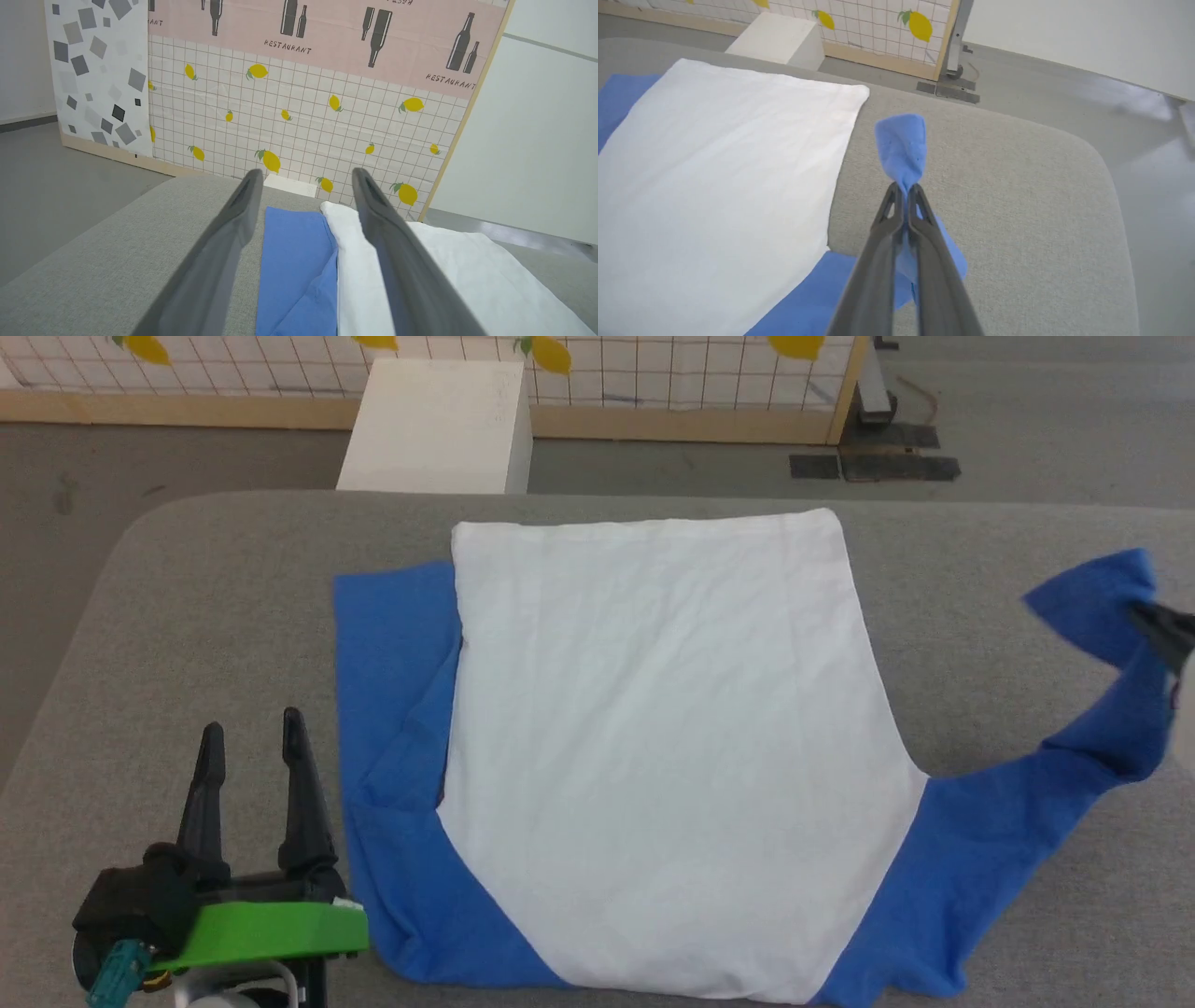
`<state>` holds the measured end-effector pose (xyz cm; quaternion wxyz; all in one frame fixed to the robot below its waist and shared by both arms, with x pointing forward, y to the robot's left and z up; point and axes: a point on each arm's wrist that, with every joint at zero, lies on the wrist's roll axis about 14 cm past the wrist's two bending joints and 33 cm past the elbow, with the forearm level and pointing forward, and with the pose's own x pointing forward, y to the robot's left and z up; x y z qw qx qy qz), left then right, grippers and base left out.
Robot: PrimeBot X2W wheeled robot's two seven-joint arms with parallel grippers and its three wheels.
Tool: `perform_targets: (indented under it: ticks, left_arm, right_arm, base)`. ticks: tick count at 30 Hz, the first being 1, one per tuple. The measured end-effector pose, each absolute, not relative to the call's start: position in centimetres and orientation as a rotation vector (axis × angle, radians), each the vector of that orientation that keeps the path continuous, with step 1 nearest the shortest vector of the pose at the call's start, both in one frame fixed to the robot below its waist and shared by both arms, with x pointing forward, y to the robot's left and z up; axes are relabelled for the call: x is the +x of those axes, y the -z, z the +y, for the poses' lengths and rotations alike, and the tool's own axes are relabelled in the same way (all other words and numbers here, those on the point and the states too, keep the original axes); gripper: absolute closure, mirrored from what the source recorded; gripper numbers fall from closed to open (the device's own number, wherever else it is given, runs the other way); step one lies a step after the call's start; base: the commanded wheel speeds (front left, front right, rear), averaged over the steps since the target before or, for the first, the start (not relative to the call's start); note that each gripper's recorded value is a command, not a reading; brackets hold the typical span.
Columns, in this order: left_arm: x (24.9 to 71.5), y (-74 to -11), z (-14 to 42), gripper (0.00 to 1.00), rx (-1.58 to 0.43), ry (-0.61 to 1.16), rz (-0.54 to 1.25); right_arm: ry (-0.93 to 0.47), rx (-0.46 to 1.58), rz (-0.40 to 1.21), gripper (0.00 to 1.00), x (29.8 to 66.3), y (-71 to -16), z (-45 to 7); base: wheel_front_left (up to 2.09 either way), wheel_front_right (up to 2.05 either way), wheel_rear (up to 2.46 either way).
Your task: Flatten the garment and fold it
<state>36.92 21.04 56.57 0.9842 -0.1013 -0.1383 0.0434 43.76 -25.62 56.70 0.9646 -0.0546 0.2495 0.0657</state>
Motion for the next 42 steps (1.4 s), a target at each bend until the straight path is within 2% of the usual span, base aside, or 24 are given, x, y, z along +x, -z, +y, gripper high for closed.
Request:
perform_targets:
  ticks: [6,14,29,30,31,32,37,42]
  left_arm:
    - [35.7,-57.4,21.4,0.0,-0.201,-0.093,-0.302]
    - [34.9,-56.9,22.3,0.0,-0.192,-0.123,-0.287]
    - [35.6,-55.0,22.5,0.0,-0.192,-0.136,-0.226]
    - [35.6,-54.9,22.5,0.0,-0.192,-0.136,-0.224]
    - [35.7,-54.8,22.5,0.0,-0.192,-0.135,-0.221]
    - [35.7,-54.7,22.5,0.0,-0.194,-0.135,-0.219]
    - [35.7,-54.6,22.5,0.0,-0.197,-0.135,-0.215]
    - [35.6,-54.9,22.5,0.0,-0.2,-0.132,-0.224]
  right_arm:
    - [-0.442,-0.129,0.484,1.0,41.6,-57.1,-14.9]
    - [-0.826,-0.144,0.634,1.0,36.9,-52.3,-3.2]
    - [-0.957,-0.169,0.916,1.0,33.0,-41.9,0.1]
    - [-0.962,-0.151,0.913,0.72,33.0,-41.9,0.4]
    - [-0.968,-0.133,0.901,0.2,33.0,-42.0,0.7]
    - [-0.974,-0.13,0.897,0.0,33.1,-42.0,0.9]
    - [-0.966,-0.036,0.766,0.0,35.4,-45.1,1.6]
    - [-0.832,0.131,0.515,0.0,40.6,-51.2,-0.9]
  base:
    - [0.0,0.0,0.0]
    - [0.0,0.0,0.0]
    - [0.0,0.0,0.0]
    - [0.0,0.0,0.0]
    - [0.0,0.0,0.0]
    - [0.0,0.0,0.0]
    - [0.0,0.0,0.0]
    - [0.0,0.0,0.0]
